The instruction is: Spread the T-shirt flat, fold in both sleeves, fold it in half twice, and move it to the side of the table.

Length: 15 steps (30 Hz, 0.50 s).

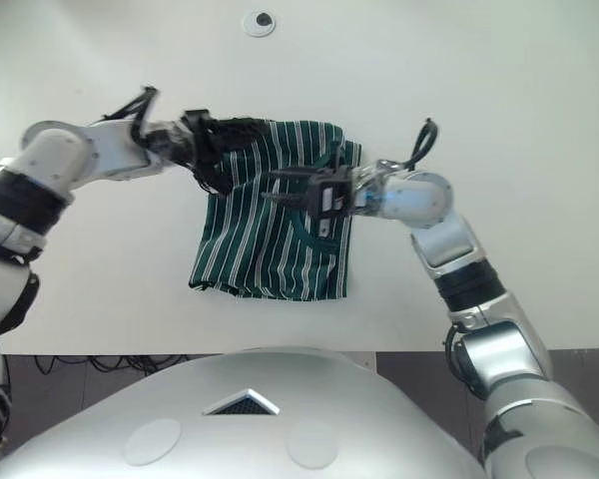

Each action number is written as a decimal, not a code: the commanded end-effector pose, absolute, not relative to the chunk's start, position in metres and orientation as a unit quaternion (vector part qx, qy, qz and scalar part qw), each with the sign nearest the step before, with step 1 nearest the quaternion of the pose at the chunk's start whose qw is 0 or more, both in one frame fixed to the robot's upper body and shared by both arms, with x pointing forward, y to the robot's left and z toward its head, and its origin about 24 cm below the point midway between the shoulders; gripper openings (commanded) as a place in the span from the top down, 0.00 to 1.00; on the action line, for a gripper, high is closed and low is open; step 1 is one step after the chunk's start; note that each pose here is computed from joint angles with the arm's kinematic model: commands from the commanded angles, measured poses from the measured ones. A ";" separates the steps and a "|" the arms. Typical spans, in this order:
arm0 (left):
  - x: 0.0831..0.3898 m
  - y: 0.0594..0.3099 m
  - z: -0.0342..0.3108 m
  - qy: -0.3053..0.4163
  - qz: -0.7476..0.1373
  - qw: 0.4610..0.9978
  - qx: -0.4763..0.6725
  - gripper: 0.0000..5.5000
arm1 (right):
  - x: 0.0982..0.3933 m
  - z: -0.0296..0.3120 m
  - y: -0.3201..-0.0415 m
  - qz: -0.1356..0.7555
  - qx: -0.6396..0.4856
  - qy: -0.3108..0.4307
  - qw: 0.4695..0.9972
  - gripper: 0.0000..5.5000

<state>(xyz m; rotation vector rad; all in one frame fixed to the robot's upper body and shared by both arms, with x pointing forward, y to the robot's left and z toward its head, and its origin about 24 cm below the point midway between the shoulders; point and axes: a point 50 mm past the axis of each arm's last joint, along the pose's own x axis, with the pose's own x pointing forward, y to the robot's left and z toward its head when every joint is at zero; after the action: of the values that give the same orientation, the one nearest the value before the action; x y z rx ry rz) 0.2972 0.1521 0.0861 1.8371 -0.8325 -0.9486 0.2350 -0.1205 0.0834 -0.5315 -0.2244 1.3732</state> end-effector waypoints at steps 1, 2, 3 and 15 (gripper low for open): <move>0.282 0.190 0.117 -0.301 -0.328 0.570 0.690 0.58 | 0.221 0.078 -0.161 0.616 -0.226 -0.034 0.754 0.79; 0.276 0.202 0.121 -0.284 -0.321 0.591 0.683 0.58 | 0.215 0.075 -0.171 0.615 -0.222 -0.016 0.756 0.79; 0.270 0.211 0.123 -0.271 -0.318 0.607 0.676 0.58 | 0.210 0.072 -0.178 0.615 -0.217 -0.003 0.758 0.79; 0.129 0.245 0.027 -0.015 -0.539 0.703 0.464 0.36 | 0.149 0.038 -0.241 0.602 -0.278 0.112 0.740 0.57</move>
<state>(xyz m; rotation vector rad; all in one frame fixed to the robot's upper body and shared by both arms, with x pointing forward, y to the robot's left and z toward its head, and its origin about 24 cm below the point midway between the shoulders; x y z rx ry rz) 0.1368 0.2486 0.0356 1.0101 -0.0569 -1.1444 0.1530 -0.2407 0.0433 -0.5366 0.2494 1.2945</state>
